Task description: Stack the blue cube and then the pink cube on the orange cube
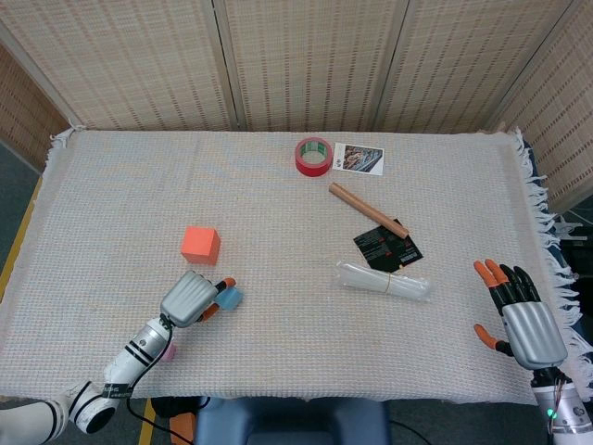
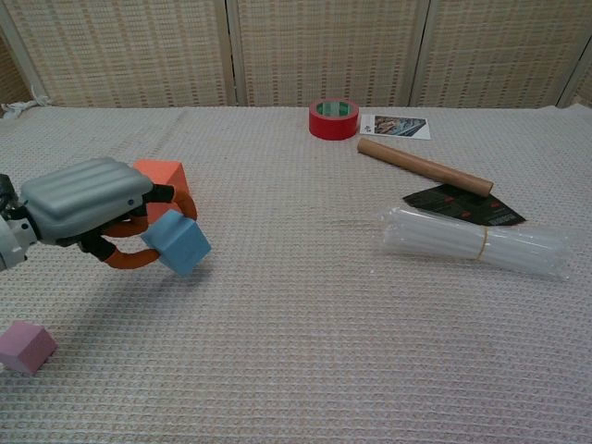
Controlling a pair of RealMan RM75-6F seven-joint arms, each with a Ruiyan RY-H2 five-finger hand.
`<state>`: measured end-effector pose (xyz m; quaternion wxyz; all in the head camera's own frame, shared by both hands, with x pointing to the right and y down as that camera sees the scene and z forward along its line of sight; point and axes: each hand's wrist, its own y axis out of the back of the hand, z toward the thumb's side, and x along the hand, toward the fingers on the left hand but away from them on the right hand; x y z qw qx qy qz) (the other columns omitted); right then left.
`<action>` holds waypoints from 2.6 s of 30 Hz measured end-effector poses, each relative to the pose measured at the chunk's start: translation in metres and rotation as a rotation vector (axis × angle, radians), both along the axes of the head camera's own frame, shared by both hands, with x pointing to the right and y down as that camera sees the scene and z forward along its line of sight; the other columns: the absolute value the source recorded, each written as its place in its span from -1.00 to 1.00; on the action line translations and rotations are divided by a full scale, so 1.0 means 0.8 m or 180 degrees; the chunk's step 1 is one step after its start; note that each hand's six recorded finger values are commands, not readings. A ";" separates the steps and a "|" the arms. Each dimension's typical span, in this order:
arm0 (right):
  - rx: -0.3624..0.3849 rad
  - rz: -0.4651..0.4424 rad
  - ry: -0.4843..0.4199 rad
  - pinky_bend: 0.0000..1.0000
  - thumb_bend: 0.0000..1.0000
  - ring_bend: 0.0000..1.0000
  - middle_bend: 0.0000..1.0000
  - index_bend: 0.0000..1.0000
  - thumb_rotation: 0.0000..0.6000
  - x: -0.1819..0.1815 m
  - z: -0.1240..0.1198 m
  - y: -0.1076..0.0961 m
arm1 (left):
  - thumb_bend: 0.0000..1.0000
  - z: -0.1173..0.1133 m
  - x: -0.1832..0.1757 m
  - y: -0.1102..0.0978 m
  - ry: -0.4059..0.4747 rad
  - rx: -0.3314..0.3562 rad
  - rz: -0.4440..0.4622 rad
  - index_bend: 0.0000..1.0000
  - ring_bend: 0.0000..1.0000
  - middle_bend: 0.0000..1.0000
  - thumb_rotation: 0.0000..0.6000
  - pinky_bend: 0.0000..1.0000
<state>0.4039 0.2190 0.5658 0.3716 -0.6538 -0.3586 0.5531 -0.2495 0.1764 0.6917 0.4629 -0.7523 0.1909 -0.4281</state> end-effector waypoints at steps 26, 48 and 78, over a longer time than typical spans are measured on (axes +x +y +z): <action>-0.0033 -0.0006 -0.0013 -1.00 -0.69 -1.00 -1.00 -1.00 1.00 -0.004 -0.002 0.003 | -0.30 -0.083 -0.068 -0.099 -0.0093 -0.0121 -0.1497 0.28 1.00 1.00 1.00 1.00; -0.0014 0.0023 -0.0002 -1.00 -0.69 -1.00 -1.00 -1.00 1.00 0.000 -0.002 0.001 | -0.29 -0.025 -0.045 -0.137 -0.0413 -0.0104 -0.1632 0.29 1.00 1.00 1.00 1.00; -0.0016 0.0036 -0.0003 -1.00 -0.69 -1.00 -1.00 -1.00 1.00 0.002 -0.003 0.001 | -0.29 -0.004 -0.016 -0.121 -0.0876 0.0124 -0.1286 0.29 1.00 1.00 1.00 1.00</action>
